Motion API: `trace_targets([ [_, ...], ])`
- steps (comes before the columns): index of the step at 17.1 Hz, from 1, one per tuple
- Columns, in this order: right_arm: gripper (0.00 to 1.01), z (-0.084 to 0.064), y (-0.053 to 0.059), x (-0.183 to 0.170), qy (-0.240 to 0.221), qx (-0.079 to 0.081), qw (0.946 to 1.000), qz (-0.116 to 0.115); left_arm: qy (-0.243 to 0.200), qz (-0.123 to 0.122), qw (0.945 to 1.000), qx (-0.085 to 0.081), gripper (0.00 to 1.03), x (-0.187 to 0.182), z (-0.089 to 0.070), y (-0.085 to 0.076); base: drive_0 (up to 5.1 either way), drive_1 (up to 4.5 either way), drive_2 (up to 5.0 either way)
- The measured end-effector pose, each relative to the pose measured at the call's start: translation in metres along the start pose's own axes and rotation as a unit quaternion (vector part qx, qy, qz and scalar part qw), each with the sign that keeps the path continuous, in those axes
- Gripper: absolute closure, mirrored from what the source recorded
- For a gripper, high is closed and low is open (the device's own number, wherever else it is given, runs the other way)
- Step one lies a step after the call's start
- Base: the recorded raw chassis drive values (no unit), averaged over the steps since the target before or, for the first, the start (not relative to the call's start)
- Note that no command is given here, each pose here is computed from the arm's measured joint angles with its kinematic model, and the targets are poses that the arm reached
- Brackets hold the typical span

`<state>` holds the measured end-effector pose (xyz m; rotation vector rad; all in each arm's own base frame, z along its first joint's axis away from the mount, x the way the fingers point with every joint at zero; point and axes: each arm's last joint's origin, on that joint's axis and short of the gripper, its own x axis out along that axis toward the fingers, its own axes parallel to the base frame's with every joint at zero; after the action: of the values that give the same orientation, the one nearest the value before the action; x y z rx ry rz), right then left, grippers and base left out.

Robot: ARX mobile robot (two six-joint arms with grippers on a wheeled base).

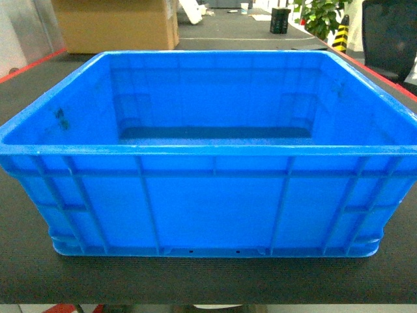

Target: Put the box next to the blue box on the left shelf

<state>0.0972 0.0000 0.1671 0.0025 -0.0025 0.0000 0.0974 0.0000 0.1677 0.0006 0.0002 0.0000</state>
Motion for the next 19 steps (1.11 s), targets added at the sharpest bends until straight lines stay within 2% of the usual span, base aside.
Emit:
trace_targets([
  [19,0.03,0.0000,0.0000,0.0000,0.000,0.000,1.0000,0.000,0.000,0.000,1.0000,0.000,0.05,0.0000,0.0000,0.0000,0.0,0.00,0.0],
])
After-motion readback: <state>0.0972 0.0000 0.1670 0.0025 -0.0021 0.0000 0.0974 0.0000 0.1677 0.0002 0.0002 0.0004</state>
